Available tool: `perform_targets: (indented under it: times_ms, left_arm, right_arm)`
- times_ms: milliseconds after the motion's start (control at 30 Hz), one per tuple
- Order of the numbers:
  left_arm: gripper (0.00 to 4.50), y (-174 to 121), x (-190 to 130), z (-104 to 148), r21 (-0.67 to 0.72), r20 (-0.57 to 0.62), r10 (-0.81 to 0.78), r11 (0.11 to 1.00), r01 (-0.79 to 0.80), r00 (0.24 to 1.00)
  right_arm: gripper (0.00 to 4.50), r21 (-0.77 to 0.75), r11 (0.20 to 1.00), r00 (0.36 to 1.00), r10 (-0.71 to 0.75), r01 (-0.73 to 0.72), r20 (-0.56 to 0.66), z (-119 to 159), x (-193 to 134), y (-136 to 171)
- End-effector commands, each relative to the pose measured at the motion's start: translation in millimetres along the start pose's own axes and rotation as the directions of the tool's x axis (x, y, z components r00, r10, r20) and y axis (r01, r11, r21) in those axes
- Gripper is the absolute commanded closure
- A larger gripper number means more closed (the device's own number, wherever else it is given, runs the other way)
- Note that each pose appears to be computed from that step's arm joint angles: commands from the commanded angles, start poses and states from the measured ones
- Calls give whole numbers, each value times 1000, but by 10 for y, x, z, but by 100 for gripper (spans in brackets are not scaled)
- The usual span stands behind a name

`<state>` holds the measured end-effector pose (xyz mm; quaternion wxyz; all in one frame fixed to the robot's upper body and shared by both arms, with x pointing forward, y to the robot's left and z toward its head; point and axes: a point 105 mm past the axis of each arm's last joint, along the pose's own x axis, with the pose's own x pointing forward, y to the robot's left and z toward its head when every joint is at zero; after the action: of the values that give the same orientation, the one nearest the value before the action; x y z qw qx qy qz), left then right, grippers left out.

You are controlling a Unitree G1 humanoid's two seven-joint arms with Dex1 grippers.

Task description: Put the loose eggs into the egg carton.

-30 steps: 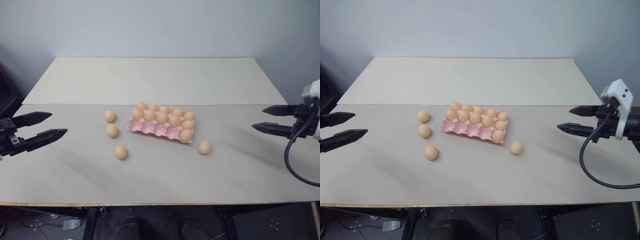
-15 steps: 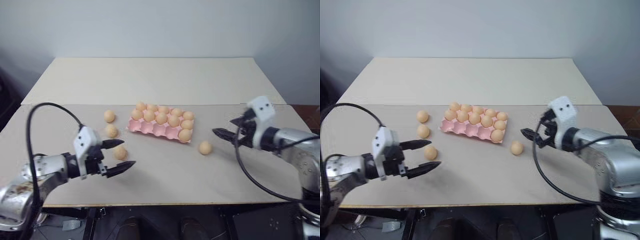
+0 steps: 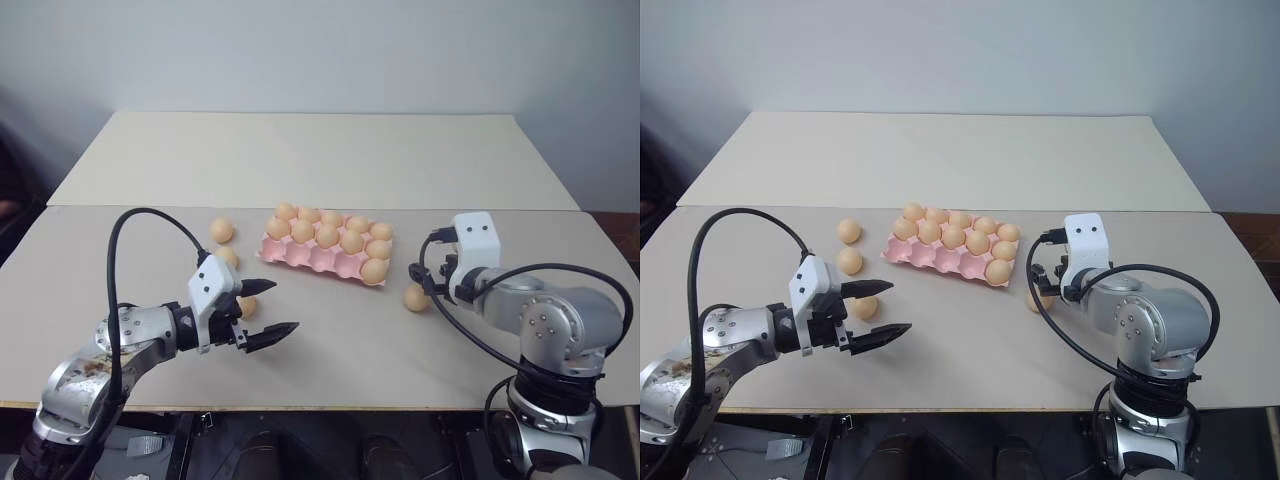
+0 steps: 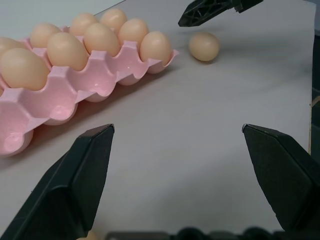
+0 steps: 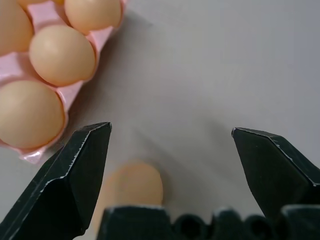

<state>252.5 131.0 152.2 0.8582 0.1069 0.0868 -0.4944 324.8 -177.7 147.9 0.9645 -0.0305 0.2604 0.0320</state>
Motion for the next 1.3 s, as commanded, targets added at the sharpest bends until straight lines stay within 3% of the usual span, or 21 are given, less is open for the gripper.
perform_targets:
  times_ms: [33, 800, 1300]
  left_arm:
    - [2, -17, -7, 68, 35, 24, -8, 999, 7, 1000]
    - [2, 7, -39, 39, 39, 6, 12, 999, -12, 1000]
    - [2, 3, -6, 38, 39, 12, 7, 999, -8, 1000]
  right_arm:
    - [0, 32, 999, 999, -38, 38, -2, -43, -30, -37]
    - [0, 92, 996, 992, 35, -24, -121, -206, 11, 164]
    - [0, 22, 1000, 986, -17, 21, -168, -281, -84, -56]
